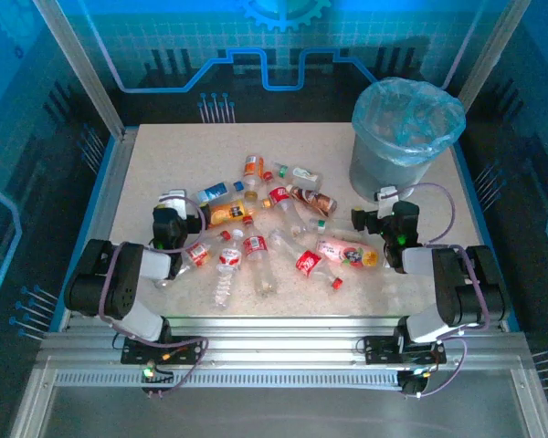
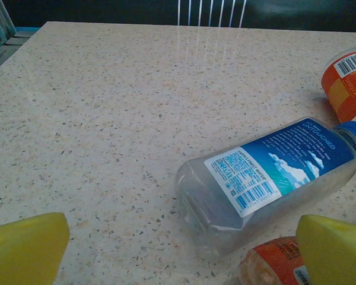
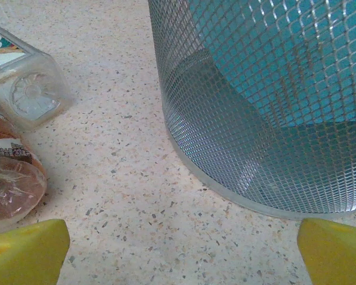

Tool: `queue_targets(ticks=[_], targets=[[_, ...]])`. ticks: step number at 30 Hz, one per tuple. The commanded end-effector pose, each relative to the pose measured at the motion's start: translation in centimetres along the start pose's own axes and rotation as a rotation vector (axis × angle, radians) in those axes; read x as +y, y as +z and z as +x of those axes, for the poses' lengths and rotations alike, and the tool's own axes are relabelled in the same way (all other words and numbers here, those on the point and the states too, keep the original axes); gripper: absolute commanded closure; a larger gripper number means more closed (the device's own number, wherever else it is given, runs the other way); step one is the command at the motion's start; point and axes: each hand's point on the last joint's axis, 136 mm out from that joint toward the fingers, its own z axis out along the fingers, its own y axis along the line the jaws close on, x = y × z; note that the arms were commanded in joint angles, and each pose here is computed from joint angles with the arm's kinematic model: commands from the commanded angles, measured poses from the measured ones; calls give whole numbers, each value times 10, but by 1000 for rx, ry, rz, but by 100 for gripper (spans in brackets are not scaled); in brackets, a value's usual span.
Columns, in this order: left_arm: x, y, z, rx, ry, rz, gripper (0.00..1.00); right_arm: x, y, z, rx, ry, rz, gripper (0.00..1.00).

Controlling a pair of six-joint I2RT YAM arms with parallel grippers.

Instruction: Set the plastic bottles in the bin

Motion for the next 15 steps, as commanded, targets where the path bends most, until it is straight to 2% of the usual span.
queue_targets(ticks=[1, 15], targets=[[-2, 2, -13, -30, -1, 18, 1, 2, 2, -15, -46, -15, -4, 0], [-2, 2, -13, -28, -4, 21, 1, 2, 2, -15, -42, -13, -5, 0]])
